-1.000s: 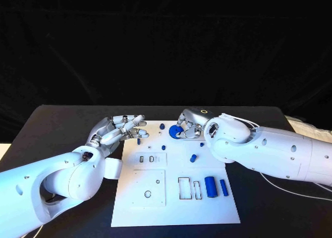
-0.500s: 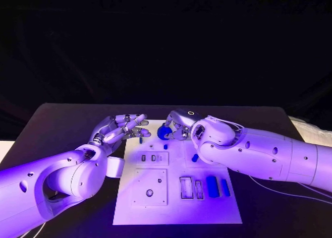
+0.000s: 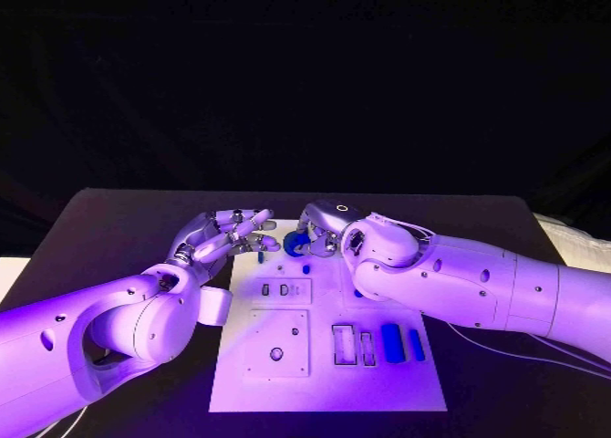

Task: Assemble the parts on the task board

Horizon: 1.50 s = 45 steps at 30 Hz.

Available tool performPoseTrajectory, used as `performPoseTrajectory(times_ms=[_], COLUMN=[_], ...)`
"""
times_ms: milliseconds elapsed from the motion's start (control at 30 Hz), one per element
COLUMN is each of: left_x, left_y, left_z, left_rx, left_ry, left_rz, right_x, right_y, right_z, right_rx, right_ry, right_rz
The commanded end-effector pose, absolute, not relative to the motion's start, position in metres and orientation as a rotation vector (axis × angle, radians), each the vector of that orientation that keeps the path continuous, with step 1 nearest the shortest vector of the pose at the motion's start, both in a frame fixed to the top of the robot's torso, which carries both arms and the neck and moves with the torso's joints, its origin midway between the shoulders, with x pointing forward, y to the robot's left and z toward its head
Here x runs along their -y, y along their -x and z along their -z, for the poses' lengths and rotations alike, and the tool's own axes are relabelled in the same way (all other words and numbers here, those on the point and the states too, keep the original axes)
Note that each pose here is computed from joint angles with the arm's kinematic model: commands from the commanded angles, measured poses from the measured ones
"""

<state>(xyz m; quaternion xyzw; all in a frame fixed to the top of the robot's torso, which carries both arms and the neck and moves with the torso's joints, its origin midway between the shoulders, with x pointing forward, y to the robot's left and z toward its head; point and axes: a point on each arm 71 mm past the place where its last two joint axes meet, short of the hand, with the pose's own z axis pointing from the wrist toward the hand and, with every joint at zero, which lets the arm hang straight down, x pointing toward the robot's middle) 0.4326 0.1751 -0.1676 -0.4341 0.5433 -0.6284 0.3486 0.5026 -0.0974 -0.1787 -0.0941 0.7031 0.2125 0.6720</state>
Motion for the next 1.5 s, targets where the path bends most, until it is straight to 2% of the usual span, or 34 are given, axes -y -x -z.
performPoseTrajectory(times_ms=[33, 1100, 1367, 1500], left_x=[-0.172, -0.174, -0.176, -0.178], left_y=[-0.432, -0.432, -0.433, -0.435], left_z=[0.166, 0.167, 0.167, 0.168], left_rx=[-1.415, -1.421, -1.418, -1.416], left_ry=[1.117, 1.121, 1.123, 1.125], left_rz=[1.656, 1.650, 1.643, 1.637], right_x=[0.099, 0.107, 0.129, 0.157], right_y=[-0.504, -0.507, -0.503, -0.499], right_z=[0.187, 0.192, 0.176, 0.163], right_rx=[-1.616, -1.644, -1.476, -1.472], right_ry=[0.230, 0.177, 0.040, -0.003], right_rz=[-0.445, -0.467, -0.610, -0.710])
